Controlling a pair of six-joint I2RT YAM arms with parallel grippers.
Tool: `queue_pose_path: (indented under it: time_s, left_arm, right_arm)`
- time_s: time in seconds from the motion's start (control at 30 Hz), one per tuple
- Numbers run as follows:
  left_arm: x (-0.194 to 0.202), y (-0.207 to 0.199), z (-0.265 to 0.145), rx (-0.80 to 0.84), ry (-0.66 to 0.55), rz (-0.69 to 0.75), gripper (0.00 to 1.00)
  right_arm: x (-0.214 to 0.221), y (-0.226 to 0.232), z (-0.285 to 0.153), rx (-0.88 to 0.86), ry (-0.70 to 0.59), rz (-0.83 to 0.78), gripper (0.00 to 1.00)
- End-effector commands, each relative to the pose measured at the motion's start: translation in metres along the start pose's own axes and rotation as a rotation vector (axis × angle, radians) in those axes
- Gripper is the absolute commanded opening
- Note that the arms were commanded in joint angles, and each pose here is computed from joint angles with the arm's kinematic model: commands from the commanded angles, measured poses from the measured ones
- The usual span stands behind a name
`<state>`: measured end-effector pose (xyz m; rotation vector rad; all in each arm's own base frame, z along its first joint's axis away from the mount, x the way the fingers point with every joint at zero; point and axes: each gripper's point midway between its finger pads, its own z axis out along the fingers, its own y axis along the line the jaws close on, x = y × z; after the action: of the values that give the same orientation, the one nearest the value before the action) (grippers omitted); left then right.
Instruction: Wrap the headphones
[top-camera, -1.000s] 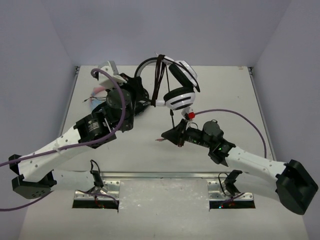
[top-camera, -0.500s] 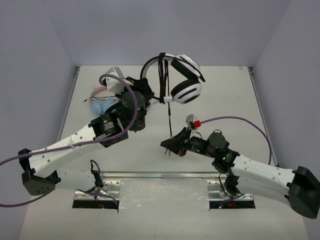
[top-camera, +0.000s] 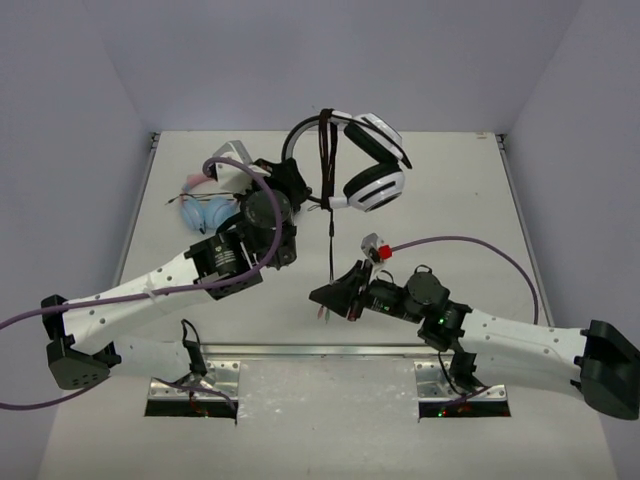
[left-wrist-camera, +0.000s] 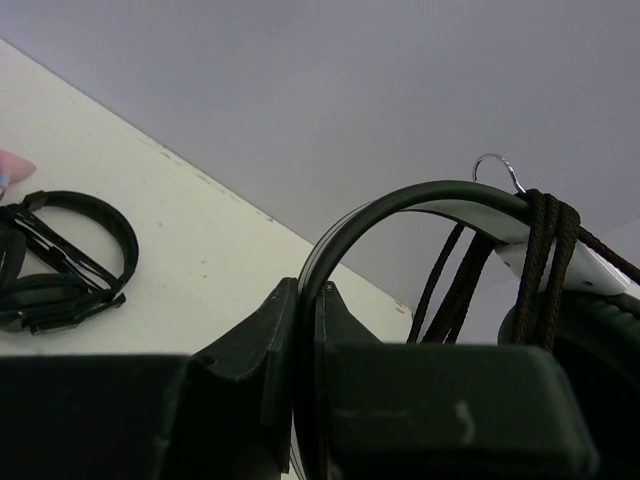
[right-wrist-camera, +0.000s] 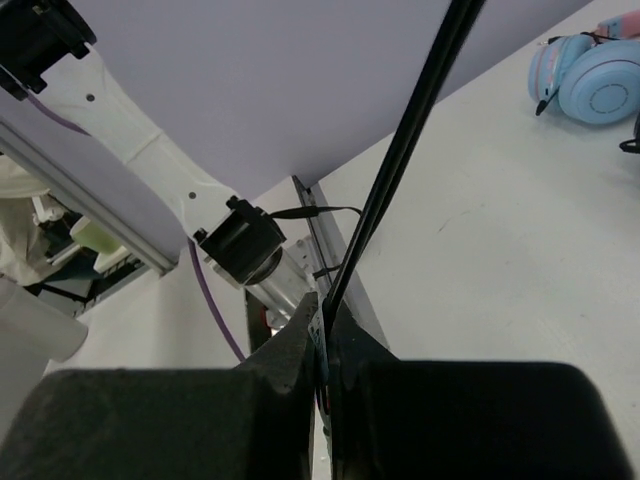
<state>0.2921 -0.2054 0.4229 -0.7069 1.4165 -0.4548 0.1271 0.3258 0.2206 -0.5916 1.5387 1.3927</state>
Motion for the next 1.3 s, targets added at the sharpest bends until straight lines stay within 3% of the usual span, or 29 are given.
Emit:
queue_pose_path:
  time_s: [0.0, 0.2, 0.33, 0.5, 0.63, 0.87, 1.0, 1.1, 1.2, 1.27]
  left_arm:
    - [-0.046, -0.018, 0.001, 0.006, -0.123, -0.254, 0.0]
    - [-0.024, 0.015, 0.004, -0.067, -0.151, -0.178, 0.0]
    - [-0.01, 0.034, 0.011, -0.102, -0.155, -0.104, 0.0]
    - [0.028, 0.069, 0.022, -0.12, -0.11, 0.029, 0.0]
    - [0.068, 0.087, 0.023, -0.053, -0.014, 0.127, 0.0]
    - [0.131, 0.105, 0.0, 0.21, 0.17, 0.202, 0.0]
    - [0.168, 0.1, -0.02, 0.392, 0.308, 0.29, 0.0]
    - [0.194, 0.109, -0.031, 0.42, 0.428, 0.386, 0.0]
    - [0.215, 0.127, -0.041, 0.386, 0.552, 0.453, 0.0]
    - [0.22, 0.136, -0.047, 0.369, 0.598, 0.453, 0.01]
  right_arm:
    - [-0.001, 0.02, 0.005, 0.007, 0.052, -0.009, 0.04]
    - [-0.003, 0.059, 0.01, -0.055, 0.237, 0.046, 0.01]
    - [-0.017, 0.073, 0.005, -0.047, 0.26, 0.012, 0.01]
    - [-0.03, 0.058, -0.005, 0.088, 0.335, -0.081, 0.01]
    - [-0.038, 0.041, -0.01, 0.17, 0.411, -0.235, 0.01]
    - [-0.047, 0.024, -0.011, 0.205, 0.515, -0.413, 0.01]
    - [-0.05, -0.009, -0.012, 0.266, 0.665, -0.471, 0.01]
    - [-0.061, -0.024, -0.019, 0.271, 0.739, -0.433, 0.01]
    - [-0.061, -0.044, -0.024, 0.3, 0.837, -0.515, 0.01]
    - [-0.064, -0.058, -0.025, 0.337, 0.833, -0.533, 0.01]
